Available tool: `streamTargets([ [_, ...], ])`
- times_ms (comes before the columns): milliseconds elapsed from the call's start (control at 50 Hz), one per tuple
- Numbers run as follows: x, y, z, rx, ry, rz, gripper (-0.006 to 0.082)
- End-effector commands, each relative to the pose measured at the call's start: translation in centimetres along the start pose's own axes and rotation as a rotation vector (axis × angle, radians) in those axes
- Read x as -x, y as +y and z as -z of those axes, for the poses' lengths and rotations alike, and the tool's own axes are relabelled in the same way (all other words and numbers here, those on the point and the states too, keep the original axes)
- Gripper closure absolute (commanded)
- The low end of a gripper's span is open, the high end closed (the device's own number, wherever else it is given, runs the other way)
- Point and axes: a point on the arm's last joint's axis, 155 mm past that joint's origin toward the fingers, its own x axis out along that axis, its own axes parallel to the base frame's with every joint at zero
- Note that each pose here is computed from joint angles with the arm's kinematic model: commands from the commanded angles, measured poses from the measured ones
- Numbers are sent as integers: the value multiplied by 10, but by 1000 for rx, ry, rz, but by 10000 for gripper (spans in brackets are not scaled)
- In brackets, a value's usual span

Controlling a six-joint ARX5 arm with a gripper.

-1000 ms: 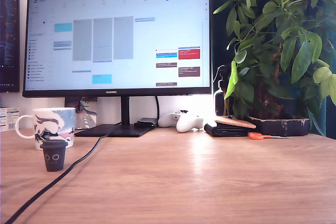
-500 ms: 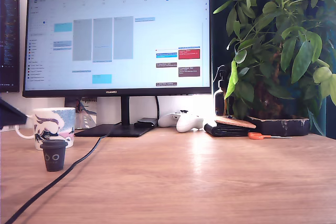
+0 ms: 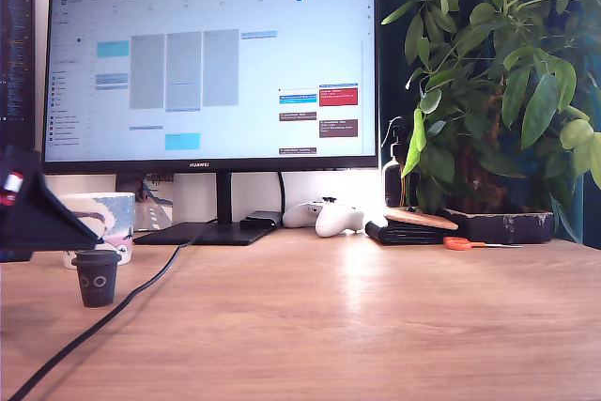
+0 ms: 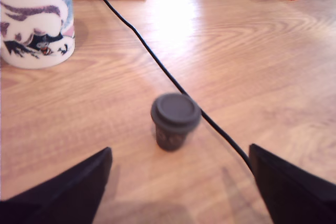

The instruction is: Pick the grey coffee capsule and place it inside the blue coffee cup

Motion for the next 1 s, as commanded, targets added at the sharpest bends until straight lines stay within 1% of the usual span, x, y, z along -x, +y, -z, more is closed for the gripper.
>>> streamTargets([
  [0, -7, 1, 6, -4, 30, 3, -25],
  [140, -21, 2, 14, -16, 79, 14, -25],
  [300, -33, 0, 15, -29, 104, 31, -19],
  [400, -37, -3, 15, -32, 111, 40, 19],
  [480, -38, -3, 15, -33, 112, 41, 103],
  [520, -38, -4, 15, -33, 115, 42, 167],
  [600, -38, -3, 16, -32, 117, 41, 338],
  [640, -38, -3, 16, -31, 118, 41, 447],
  [700, -38, -3, 16, -31, 118, 41, 564],
  [740, -38, -3, 16, -31, 118, 42, 618],
  [840, -38, -3, 16, -32, 117, 41, 657],
  [980, -38, -3, 14, -34, 108, 41, 657],
])
